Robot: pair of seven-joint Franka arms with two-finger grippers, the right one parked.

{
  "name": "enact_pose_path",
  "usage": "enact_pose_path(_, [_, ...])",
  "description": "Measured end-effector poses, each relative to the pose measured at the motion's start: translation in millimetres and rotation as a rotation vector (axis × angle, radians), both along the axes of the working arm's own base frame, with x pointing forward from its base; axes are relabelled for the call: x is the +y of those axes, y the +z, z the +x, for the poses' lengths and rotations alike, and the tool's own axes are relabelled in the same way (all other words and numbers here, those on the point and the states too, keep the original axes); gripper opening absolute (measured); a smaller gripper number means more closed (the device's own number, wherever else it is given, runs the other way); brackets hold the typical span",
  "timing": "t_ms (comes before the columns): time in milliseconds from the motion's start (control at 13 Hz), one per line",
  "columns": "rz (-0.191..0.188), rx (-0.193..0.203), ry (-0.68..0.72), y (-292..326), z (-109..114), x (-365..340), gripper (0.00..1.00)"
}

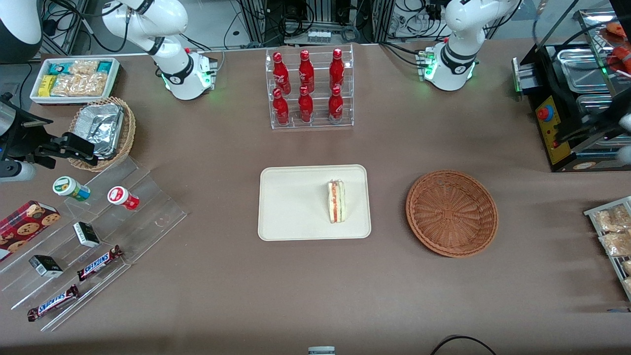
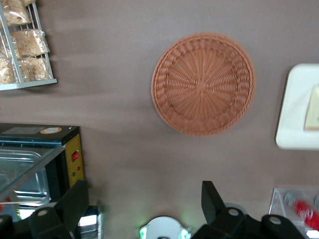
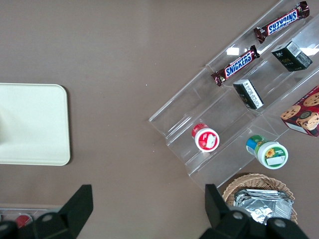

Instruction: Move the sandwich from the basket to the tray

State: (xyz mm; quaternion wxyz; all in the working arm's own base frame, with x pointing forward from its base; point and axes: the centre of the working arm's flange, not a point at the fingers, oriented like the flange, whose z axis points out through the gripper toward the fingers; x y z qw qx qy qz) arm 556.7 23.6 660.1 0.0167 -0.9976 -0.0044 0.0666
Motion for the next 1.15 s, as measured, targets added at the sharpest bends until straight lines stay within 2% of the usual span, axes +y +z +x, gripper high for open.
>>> enact_pose_path(231, [-0.009, 0.011, -0.01, 2, -13, 17, 1.0])
enact_pose_path(308, [-0.026, 0.015, -0.008, -2, -15, 17, 1.0])
enact_pose_path(462, [-0.055, -0.014, -0.002, -14, -23, 24, 1.0])
enact_pose_path(615, [-0.062, -0.035, 0.0, -29, -38, 28, 1.0])
enact_pose_path(769, [-0.065, -0.036, -0.026, -35, -46, 15, 1.0])
enact_pose_path(923, [-0.065, -0.049, -0.066, -32, -44, -6, 1.0])
enact_pose_path(1154, [-0.037, -0.069, -0.088, -23, -43, -13, 1.0])
